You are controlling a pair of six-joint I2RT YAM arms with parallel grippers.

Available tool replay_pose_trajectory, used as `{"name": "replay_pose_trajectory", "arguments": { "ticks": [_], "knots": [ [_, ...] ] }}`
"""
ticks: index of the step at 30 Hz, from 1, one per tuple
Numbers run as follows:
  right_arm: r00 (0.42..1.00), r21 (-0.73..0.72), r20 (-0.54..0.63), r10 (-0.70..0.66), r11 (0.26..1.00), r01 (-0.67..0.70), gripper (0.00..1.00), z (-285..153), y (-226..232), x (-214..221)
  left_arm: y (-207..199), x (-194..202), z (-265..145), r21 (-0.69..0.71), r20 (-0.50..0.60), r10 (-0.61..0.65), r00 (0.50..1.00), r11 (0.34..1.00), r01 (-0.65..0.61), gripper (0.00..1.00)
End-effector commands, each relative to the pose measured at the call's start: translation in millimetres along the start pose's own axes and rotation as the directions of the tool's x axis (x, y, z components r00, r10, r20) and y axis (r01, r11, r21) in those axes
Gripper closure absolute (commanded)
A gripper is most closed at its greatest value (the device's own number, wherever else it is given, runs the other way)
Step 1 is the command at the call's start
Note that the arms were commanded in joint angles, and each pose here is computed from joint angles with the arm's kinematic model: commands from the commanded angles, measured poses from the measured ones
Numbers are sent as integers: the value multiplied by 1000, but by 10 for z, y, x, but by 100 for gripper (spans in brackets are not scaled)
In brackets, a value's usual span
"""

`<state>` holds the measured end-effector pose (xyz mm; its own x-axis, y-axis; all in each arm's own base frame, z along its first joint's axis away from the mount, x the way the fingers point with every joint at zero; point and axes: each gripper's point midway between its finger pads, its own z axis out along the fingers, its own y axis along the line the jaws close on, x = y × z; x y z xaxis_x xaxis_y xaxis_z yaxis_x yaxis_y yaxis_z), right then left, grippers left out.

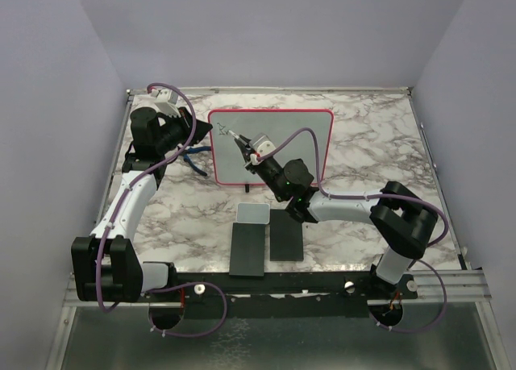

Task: Write a sentence on the whiteboard

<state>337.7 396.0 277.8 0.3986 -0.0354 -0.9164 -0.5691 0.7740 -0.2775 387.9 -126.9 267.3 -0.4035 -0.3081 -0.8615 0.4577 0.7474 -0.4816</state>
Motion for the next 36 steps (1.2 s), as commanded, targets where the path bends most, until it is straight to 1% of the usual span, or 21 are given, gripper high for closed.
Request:
{"name": "replay_pose_trajectory", "arguments": {
  "ticks": [1,7,12,18,22,27,36],
  "knots": [
    [1000,61,22,-6,998,4,99,1,-139,-73,-31,-27,-42,0,13,18,1000,1000,-18,87],
    [1000,56,20,-1,998,0,99,-8,-131,-66,-27,-28,-40,0,13,19,1000,1000,-19,87],
    [999,9,44,9,1000,-9,99,-31,-62,-132,-31,-27,-42,0,13,18,1000,1000,-18,87],
    [996,-48,75,40,998,-36,99,-171,-1,-241,-37,-33,-44,2,15,18,1000,1000,-18,87],
    [997,-42,71,34,999,-31,99,-223,-24,-240,-39,-31,-47,2,16,17,1000,1000,-17,87],
    [998,-15,56,26,1000,-25,99,-192,-52,-184,-39,-32,-47,2,16,17,1000,1000,-17,87],
    [998,-11,57,19,1000,-19,99,-90,-28,-168,-34,-30,-46,1,16,17,1000,1000,-17,87]
  ]
}}
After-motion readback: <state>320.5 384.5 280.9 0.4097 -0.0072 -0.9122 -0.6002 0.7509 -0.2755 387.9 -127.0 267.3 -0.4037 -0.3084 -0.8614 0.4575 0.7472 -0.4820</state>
